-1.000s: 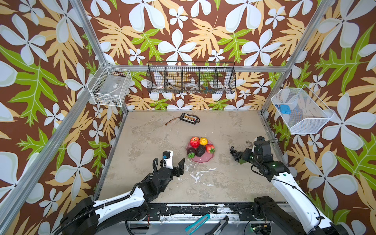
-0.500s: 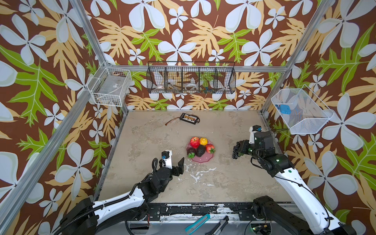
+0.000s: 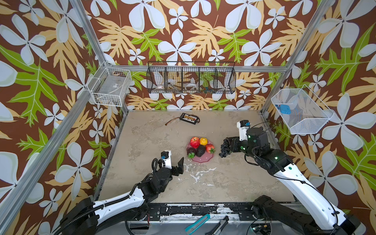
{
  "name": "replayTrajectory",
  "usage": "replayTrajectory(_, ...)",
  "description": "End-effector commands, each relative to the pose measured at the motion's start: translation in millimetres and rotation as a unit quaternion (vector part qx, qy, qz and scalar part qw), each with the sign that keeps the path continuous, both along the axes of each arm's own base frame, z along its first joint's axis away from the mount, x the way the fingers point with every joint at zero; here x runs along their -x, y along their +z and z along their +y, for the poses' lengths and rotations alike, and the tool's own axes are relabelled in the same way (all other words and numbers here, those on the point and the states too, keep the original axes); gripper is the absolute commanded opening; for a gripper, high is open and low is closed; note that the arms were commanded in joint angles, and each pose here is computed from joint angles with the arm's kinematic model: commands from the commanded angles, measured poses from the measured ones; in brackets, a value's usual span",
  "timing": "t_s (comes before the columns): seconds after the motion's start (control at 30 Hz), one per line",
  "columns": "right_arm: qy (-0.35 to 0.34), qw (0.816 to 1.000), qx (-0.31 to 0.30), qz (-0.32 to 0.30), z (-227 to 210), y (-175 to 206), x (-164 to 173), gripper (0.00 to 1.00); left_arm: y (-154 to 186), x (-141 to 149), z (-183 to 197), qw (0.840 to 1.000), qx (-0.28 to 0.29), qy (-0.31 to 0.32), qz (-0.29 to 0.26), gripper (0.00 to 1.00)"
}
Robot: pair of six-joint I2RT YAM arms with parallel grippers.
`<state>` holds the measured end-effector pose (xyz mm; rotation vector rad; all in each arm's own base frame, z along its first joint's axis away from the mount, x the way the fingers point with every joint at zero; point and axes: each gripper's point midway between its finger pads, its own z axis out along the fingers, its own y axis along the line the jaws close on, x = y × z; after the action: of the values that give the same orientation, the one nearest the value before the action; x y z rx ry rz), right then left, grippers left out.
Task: Arrange fruit in a fruit bowl
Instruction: Pick up the fruits from the middle-right of the table, then place the fruits in the fruit bowl.
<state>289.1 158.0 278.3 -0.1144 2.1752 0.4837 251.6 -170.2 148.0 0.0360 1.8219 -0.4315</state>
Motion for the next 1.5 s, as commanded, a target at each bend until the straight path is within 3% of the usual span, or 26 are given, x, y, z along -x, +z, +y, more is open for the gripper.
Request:
replayTrajectory(0.0,0.01,1.0,-0.002,-0.013,16.0,8.4,1.1,0.0,6.9,-1.8,1.7,1.0,0.005,0.006,-0.014,0.92)
replayTrajectory(0.63,0.093,0.996,-0.015,-0.013,109.3,2.4,9.8,0.0,10.8,-0.1,4.3,1.0,0.009,0.007,-0.017,0.93)
replayTrajectory(1.47,0.105,0.994,0.001,0.008,138.9,-35.6,-5.3,0.0,14.5,0.9,5.7,1.0,0.014,0.007,-0.021,0.93)
